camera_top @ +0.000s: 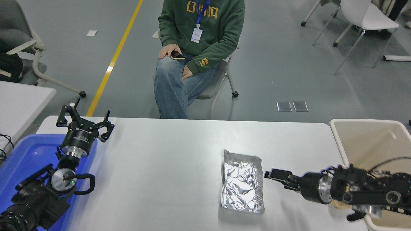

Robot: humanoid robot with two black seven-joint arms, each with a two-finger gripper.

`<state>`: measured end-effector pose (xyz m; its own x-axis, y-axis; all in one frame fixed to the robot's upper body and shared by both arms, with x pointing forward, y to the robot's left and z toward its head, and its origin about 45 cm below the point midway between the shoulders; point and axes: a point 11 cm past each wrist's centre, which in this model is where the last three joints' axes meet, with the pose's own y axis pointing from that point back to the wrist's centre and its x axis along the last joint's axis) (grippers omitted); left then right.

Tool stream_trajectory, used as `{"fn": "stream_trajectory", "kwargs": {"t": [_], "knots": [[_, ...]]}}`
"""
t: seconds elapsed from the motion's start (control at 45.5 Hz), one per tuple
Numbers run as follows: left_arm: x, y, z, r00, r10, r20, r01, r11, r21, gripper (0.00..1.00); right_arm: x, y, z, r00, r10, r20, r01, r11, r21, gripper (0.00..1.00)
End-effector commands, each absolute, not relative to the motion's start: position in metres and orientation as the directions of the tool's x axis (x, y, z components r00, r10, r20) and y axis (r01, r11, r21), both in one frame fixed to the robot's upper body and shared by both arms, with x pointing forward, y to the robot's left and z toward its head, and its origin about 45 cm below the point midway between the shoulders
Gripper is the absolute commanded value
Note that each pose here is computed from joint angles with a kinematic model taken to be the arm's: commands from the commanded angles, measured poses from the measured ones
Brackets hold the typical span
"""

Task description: Clean the table surface

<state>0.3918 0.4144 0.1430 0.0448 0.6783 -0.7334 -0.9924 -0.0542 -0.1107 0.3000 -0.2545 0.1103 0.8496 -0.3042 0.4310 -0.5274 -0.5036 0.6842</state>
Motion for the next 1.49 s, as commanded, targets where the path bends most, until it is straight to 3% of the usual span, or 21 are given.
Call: {"fn": "stream_trajectory", "kwargs": {"t": [0.0,0.462,0.747,0.813,0.857,0.945,1.473], "knots": [[0.3918,0.414,0.143,0.045,0.678,-0.733,-0.9924,-0.054,-0.111,1.0,0.31,-0.233,0.098,0.858,-0.189,0.478,-0.505,-0.482,0.716,1.0],[0.3918,0.414,0.143,0.045,0.678,-0.733,-0.9924,-0.054,-0.111,1.0,0.323,-0.213,0.073,0.85,-0.033,0.526,-0.482,-0.451,0.751,1.0],[0.3918,0.414,0.143,0.045,0.678,-0.733,-0.9924,-0.054,-0.111,1.0,0.322,-0.217,0.066,0.846,0.061,0.53,-0.457,-0.429,0.779,0.73],[0.3918,0.414,0.143,0.045,0.678,-0.733,-0.9924,-0.054,-0.111,1.0,0.321,-0.219,0.066,0.846,0.076,0.528,-0.452,-0.425,0.784,0.61],[0.3918,0.414,0.143,0.045,0.678,-0.733,-0.9924,-0.054,-0.111,1.0,0.321,-0.222,0.066,0.846,0.085,0.527,-0.45,-0.417,0.79,0.47],[0.3918,0.414,0.143,0.045,0.678,-0.733,-0.9924,-0.054,-0.111,1.0,0.324,-0.229,0.068,0.846,0.109,0.523,-0.446,-0.394,0.804,0.0],[0.3918,0.414,0.143,0.045,0.678,-0.733,-0.9924,-0.054,-0.111,1.0,0.33,-0.251,0.08,0.85,0.063,0.522,-0.469,-0.357,0.808,0.0]]}}
